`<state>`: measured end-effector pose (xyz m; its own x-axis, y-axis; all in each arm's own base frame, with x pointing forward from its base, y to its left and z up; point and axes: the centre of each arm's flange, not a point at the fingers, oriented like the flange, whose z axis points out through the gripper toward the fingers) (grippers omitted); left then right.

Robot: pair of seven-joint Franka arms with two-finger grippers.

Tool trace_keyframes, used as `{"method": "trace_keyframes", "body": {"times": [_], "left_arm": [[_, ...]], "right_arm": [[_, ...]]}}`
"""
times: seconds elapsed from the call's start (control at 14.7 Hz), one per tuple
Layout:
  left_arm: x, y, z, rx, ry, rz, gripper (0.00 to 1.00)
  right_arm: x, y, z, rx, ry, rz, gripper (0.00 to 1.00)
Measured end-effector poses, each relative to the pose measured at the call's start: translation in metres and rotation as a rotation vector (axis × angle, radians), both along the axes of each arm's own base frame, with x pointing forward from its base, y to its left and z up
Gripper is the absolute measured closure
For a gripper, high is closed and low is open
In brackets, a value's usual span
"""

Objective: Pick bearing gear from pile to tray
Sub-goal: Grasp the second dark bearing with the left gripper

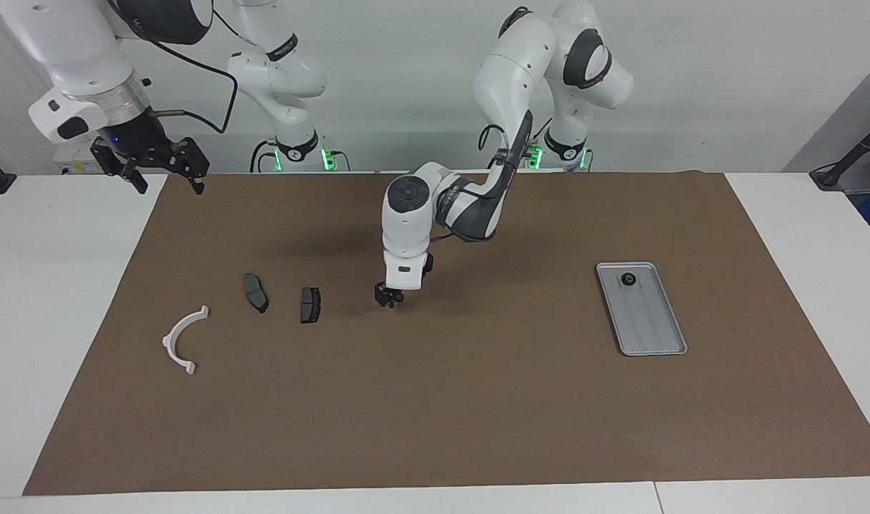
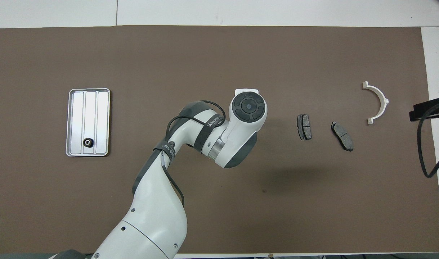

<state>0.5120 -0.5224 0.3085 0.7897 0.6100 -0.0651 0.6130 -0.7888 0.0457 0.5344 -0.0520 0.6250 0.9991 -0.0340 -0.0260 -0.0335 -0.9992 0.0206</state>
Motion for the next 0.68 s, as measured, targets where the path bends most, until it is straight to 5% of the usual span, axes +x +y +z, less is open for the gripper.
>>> {"method": "trace_keyframes", "body": {"times": [0.55,0.68], "left_arm": [[-0.0056,-0.0081,-0.0044,-0.009,-0.012,-0.005,0.2],[-0.0053,-0.0079,-0.0075,-0.007,-0.011,-0.003,0.3]], "right_arm": [[-0.0002,-0.0007,-0.0003,0.0,0.001,-0.001,0.0],[-0.0002,-0.0007,-0.0004,0.0,0.001,-0.001,0.0]]}}
